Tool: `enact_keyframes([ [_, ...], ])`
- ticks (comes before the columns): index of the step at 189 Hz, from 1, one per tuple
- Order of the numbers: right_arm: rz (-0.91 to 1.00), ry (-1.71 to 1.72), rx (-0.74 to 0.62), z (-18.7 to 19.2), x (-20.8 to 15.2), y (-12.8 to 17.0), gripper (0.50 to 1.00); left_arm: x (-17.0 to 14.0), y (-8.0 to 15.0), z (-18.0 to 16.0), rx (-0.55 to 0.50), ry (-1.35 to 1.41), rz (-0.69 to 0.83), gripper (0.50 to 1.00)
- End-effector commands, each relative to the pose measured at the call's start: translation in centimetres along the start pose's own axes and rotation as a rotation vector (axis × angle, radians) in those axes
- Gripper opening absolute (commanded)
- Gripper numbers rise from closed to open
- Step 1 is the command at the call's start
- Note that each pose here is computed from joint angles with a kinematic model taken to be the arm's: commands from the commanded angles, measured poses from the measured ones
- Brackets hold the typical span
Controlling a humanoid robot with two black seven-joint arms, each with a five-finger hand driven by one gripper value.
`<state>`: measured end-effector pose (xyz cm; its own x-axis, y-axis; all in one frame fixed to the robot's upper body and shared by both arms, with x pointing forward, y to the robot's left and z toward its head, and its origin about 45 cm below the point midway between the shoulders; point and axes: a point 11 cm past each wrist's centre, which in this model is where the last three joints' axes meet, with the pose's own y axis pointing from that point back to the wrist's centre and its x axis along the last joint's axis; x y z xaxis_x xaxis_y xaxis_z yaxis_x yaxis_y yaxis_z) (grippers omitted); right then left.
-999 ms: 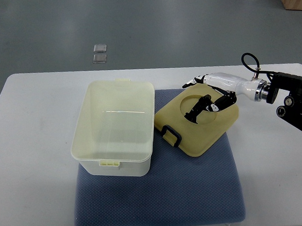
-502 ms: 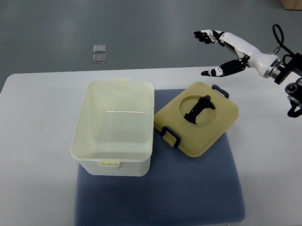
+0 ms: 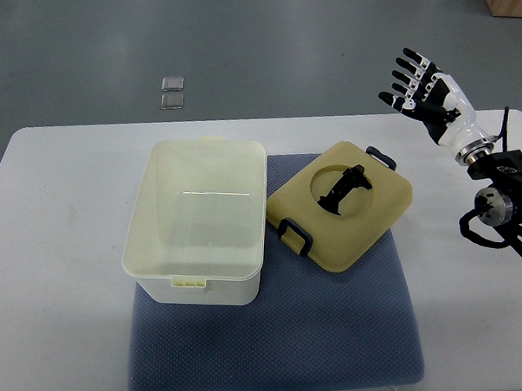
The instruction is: Open white storage box with right hand
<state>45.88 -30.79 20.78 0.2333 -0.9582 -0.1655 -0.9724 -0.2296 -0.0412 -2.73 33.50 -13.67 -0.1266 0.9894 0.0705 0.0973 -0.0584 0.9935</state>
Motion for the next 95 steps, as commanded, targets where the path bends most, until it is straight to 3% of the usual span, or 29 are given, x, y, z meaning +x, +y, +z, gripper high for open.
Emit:
enact_keyframes([
  [1,0.016,-0.06,-0.05,1.0,-0.1,0.1,0.917,0.0,0.0,0.0,0.0,0.0,0.0,1.0],
  [47,0.002,-0.171,-0.031,2.7,-2.4,0.1,0.93,0.0,0.0,0.0,0.0,0.0,0.0,1.0],
  [95,0.026,-0.16,0.016,2.4,-2.3,0.1,0.93,0.0,0.0,0.0,0.0,0.0,0.0,1.0],
])
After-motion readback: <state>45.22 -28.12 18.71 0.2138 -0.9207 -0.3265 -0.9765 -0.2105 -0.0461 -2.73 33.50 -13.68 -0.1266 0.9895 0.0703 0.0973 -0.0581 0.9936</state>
